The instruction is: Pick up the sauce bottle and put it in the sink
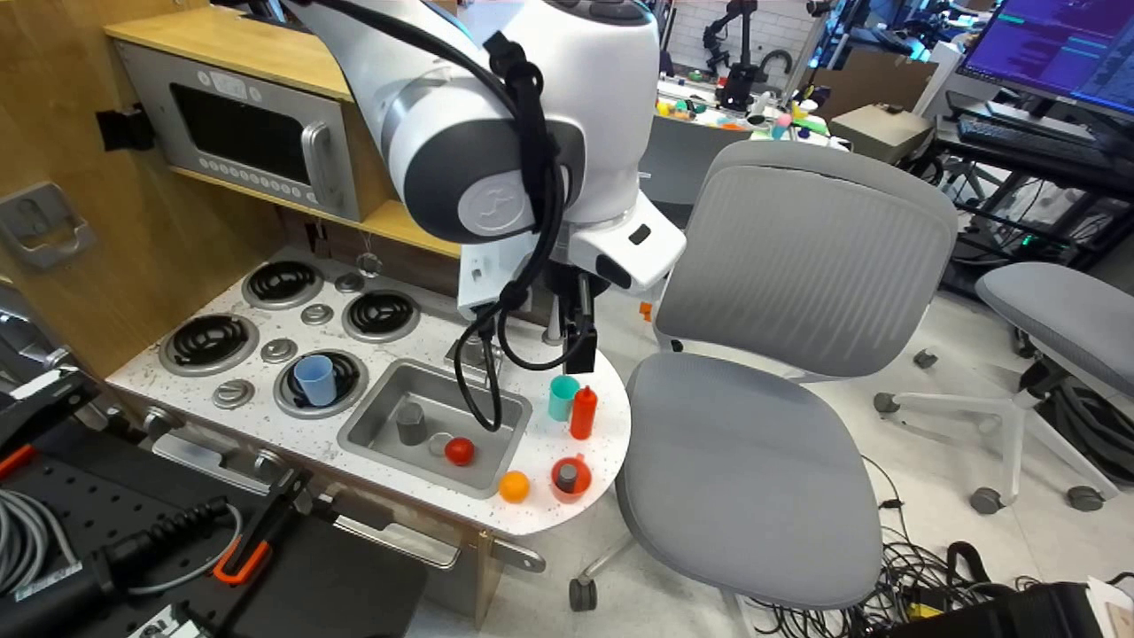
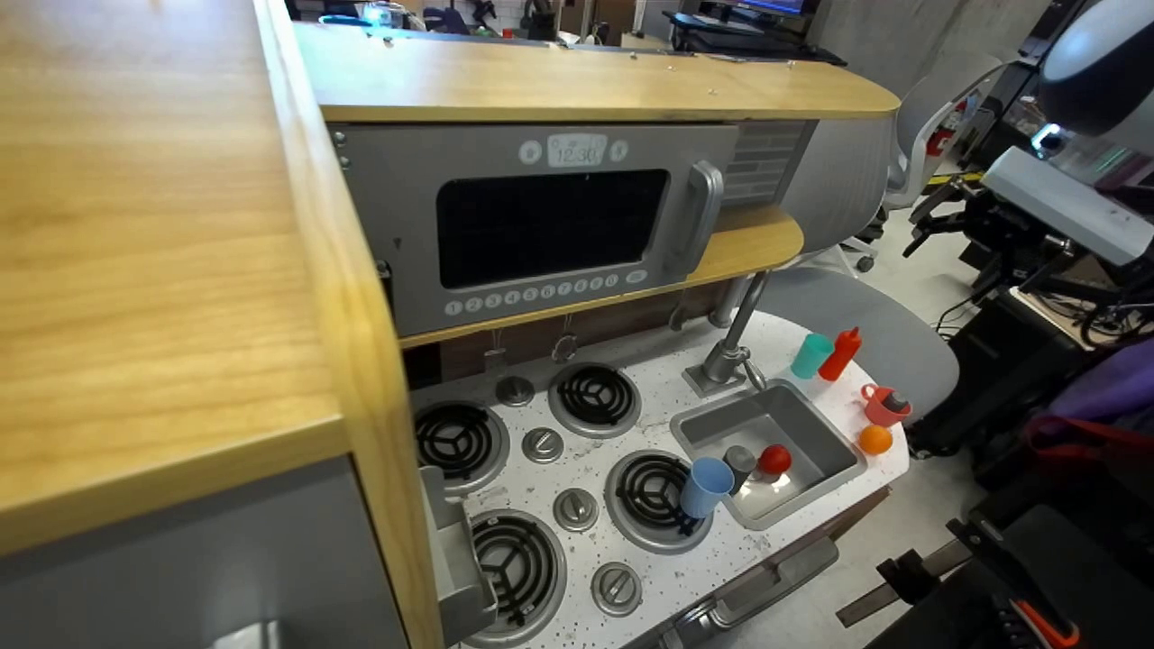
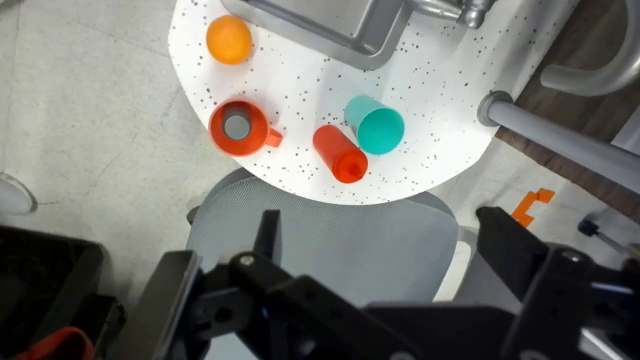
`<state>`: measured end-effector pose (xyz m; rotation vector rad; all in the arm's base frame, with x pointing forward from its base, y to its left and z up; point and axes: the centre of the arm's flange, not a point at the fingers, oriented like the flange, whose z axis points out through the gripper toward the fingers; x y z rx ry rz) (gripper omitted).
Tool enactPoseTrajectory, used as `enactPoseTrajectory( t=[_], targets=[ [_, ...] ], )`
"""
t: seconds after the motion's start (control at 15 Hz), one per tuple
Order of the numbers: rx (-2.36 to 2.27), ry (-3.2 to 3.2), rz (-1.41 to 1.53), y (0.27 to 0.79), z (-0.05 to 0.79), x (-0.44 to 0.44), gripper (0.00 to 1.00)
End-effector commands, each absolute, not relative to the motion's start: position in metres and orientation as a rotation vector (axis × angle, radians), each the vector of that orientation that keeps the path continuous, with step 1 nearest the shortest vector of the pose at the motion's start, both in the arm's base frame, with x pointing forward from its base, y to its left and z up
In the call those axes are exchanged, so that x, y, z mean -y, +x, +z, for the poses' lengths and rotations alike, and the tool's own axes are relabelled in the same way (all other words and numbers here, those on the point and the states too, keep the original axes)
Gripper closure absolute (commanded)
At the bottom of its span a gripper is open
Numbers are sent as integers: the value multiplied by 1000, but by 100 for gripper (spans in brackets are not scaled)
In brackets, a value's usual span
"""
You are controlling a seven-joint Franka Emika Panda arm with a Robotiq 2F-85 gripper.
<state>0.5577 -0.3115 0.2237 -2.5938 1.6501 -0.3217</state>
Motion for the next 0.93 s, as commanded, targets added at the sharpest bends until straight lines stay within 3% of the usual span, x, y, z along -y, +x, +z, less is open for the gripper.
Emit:
enactPoseTrajectory(
  t=[0.0, 0.87],
  targets=[
    [-1875, -2392, -340, 580, 200, 319, 0],
    [-2325, -2045, -311, 617, 112, 344, 0]
  ],
)
